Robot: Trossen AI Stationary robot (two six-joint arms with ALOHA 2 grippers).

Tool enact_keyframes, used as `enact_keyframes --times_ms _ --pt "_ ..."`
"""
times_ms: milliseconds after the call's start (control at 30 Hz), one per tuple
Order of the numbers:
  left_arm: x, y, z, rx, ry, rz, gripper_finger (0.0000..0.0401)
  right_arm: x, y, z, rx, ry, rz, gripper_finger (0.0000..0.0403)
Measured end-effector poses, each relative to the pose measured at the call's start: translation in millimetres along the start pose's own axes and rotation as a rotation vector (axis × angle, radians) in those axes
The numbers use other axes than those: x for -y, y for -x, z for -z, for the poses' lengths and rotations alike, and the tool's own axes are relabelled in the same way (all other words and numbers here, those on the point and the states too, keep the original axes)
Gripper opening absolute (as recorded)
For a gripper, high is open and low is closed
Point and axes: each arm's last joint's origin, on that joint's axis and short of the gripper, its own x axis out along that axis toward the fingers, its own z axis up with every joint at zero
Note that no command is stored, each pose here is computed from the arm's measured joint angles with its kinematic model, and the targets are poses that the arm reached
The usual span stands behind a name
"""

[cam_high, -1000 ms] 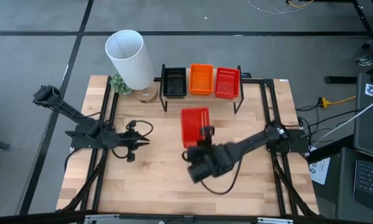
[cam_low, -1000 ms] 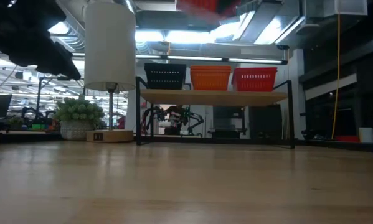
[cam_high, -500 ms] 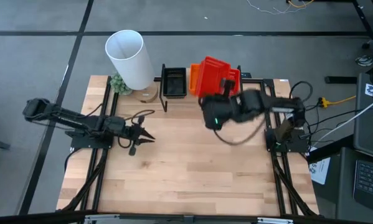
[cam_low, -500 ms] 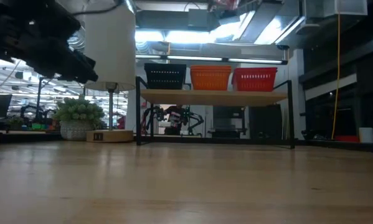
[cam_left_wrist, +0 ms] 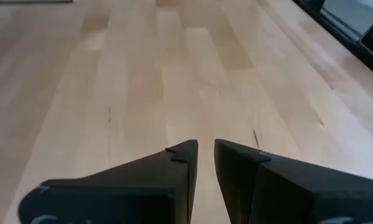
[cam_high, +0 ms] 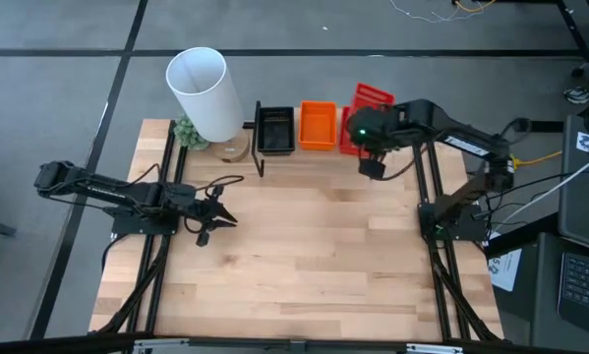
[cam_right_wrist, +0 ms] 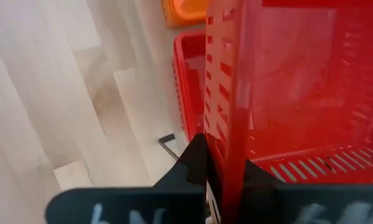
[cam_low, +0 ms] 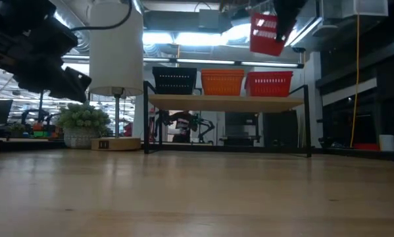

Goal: Stack baskets on shelf by color
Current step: Stack the red bin on top of the stacked red bins on the shelf

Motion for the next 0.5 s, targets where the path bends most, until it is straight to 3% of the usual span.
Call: enact_keyframes --times_ms 167,267,500 --pt "0.4 13.3 -0.9 0.035 0.009 -0.005 0.0047 -0.8 -13.4 17.6 0.068 0.029 -0.033 0.0" --pt "0.7 21.7 -1.4 0.066 0.031 -0.005 0.0047 1.1 -25.1 25.6 0.031 0.034 -0.06 0.0" --pt "0.2 36.0 -7.1 0.185 0.008 -0.044 0.0046 14.1 -44.8 23.5 0.046 0.02 -0.076 0.0"
